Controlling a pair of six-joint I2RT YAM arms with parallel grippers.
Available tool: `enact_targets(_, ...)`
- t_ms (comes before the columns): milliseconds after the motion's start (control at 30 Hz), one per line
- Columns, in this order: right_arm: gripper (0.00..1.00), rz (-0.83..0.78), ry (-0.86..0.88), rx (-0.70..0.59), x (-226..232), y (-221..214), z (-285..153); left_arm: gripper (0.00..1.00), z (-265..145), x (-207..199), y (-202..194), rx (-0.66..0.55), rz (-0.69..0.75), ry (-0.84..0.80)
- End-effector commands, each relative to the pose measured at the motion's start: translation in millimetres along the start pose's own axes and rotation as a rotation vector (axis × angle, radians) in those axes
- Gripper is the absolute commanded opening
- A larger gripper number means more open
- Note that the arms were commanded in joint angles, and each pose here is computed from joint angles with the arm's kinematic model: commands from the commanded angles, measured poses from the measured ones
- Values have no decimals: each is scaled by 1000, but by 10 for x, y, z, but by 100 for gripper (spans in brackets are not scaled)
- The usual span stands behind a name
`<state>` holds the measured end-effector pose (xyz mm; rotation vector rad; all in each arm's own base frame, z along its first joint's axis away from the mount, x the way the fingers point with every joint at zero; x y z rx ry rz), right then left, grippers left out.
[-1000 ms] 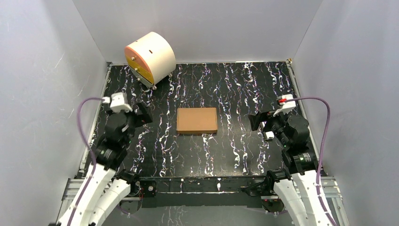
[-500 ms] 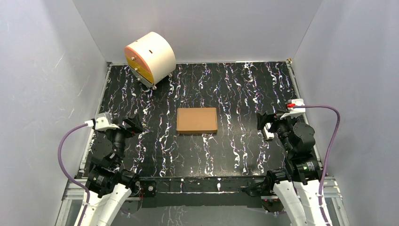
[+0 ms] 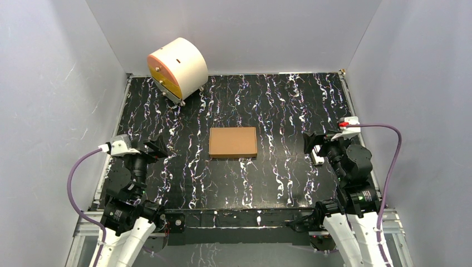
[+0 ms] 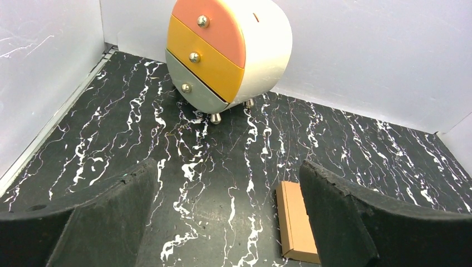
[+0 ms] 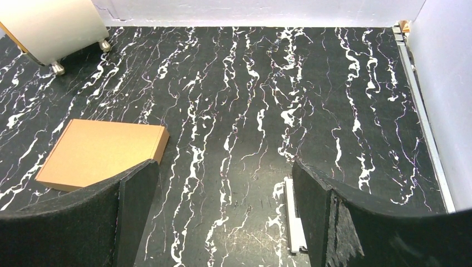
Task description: Fold the paper box
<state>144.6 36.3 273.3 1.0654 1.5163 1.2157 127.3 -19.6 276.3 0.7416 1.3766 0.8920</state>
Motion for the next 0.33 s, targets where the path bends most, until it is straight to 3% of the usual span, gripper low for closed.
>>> enact_targets(0,99,2,-5,-65,-11,103,-6,94,12,-2,41,-34,-4,3)
enact_targets(300,98,-5,-8,-71,-17,120,-17,94,12,11,52,-42,-12,19)
Point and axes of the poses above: each gripper's point midway between its finger pads, its own z axis out along the fingers, its own x axis along the line the jaws close on, y = z × x, the point moved 9 cm from there along -z, back along the fingers, and after that the axes turned 14 degrees about -z, right-handed, at the moved point
